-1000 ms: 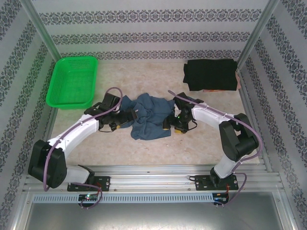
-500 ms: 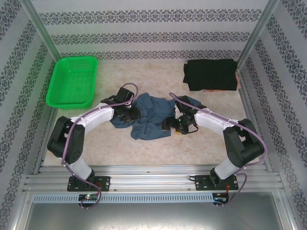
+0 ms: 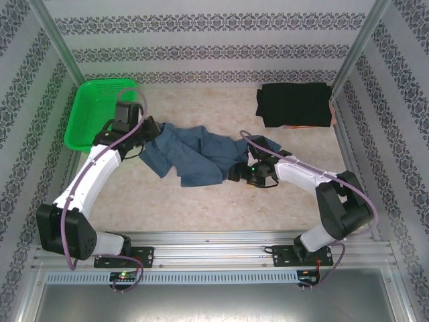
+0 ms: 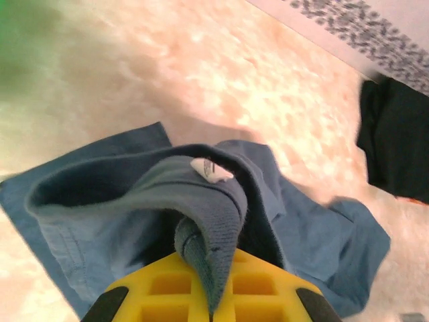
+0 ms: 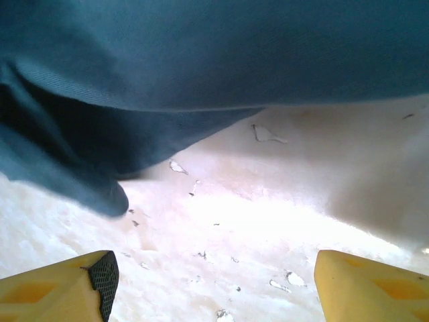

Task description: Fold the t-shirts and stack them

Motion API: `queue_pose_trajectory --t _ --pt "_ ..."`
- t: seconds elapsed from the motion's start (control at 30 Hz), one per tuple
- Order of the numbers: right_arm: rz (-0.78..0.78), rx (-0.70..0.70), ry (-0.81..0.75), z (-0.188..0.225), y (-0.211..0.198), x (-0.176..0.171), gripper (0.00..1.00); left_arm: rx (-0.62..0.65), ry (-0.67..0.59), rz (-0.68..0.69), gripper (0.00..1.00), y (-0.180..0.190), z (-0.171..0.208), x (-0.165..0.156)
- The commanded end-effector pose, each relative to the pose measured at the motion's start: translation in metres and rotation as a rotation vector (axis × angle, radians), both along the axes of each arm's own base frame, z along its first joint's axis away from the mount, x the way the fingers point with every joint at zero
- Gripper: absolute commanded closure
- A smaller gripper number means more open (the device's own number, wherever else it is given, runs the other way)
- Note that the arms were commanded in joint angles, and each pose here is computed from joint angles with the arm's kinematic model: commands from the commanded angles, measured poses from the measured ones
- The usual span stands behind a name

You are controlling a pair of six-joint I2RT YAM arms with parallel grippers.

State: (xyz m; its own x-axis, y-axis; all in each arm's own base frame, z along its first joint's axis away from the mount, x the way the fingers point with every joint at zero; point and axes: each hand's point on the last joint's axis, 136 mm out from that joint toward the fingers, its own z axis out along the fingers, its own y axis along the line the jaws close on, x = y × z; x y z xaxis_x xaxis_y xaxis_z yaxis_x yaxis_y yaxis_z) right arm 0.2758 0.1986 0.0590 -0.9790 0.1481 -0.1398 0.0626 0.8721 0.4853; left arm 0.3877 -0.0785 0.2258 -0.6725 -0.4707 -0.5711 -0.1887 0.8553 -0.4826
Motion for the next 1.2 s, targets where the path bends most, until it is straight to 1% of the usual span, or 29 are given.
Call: queue_pose_trajectory --t 0.0,0.03,0.1,0.13,0.17,0.2,0.27,0.33,0.4,0.47,0.57,0.63,0.67,0.77,0.87,0.93,1.03,1.17 --pt "-0.055 0.011 -0.067 0.015 -0.009 0.016 0.22 -0.026 0.003 -0.032 1.0 -0.003 -0.015 -0.008" --pt "-0.048 0.016 -0.064 0.017 -0.008 0.018 0.22 -0.017 0.039 -0.027 0.95 -0.001 -0.023 -0.011" --pt "-0.041 0.007 -0.068 0.02 -0.007 0.021 0.22 -0.004 0.1 -0.008 0.78 0.004 -0.036 -0.018" --pt "-0.047 0.018 -0.073 0.021 -0.006 0.023 0.21 -0.004 0.113 0.004 0.62 0.006 -0.039 -0.022" --pt "-0.054 0.027 -0.079 0.023 -0.007 0.025 0.21 -0.003 0.12 0.028 0.49 0.009 -0.039 -0.027" --pt "-0.063 0.027 -0.084 0.025 -0.01 0.027 0.2 -0.001 0.115 0.045 0.42 0.012 -0.035 -0.03" --pt "-0.07 0.03 -0.093 0.028 -0.017 0.03 0.19 0.016 0.104 0.034 0.35 0.008 -0.021 -0.044" --pt "-0.039 0.062 -0.112 0.036 -0.014 0.031 0.17 0.029 0.132 -0.019 0.34 -0.007 -0.015 -0.063" --pt "0.009 0.083 -0.129 0.043 -0.007 0.03 0.17 0.023 0.199 -0.055 0.34 -0.021 -0.021 -0.091" --pt "0.065 0.091 -0.136 0.046 0.003 0.025 0.17 -0.009 0.258 -0.075 0.38 -0.033 -0.032 -0.123" --pt "0.07 0.074 -0.123 0.042 0.003 0.02 0.17 -0.07 0.352 -0.087 0.39 -0.044 -0.057 -0.163" --pt "0.066 0.089 -0.123 0.041 0.002 0.02 0.17 -0.099 0.429 -0.075 0.42 -0.046 -0.083 -0.183" --pt "0.07 0.091 -0.127 0.042 0.002 0.02 0.16 -0.111 0.453 -0.066 0.44 -0.047 -0.094 -0.188" --pt "0.088 0.097 -0.188 0.056 0.001 0.024 0.11 -0.154 0.449 -0.023 0.46 -0.051 -0.118 -0.181" --pt "0.095 0.09 -0.271 0.073 -0.005 0.028 0.04 -0.203 0.454 -0.002 0.47 -0.064 -0.137 -0.161" --pt "0.091 0.098 -0.307 0.083 -0.009 0.031 0.02 -0.218 0.452 0.027 0.48 -0.069 -0.149 -0.148" --pt "0.088 0.118 -0.335 0.092 -0.015 0.031 0.02 -0.187 0.421 0.085 0.48 -0.064 -0.158 -0.127" --pt "0.094 0.116 -0.343 0.094 -0.02 0.027 0.02 -0.213 0.429 0.095 0.49 -0.073 -0.173 -0.106"
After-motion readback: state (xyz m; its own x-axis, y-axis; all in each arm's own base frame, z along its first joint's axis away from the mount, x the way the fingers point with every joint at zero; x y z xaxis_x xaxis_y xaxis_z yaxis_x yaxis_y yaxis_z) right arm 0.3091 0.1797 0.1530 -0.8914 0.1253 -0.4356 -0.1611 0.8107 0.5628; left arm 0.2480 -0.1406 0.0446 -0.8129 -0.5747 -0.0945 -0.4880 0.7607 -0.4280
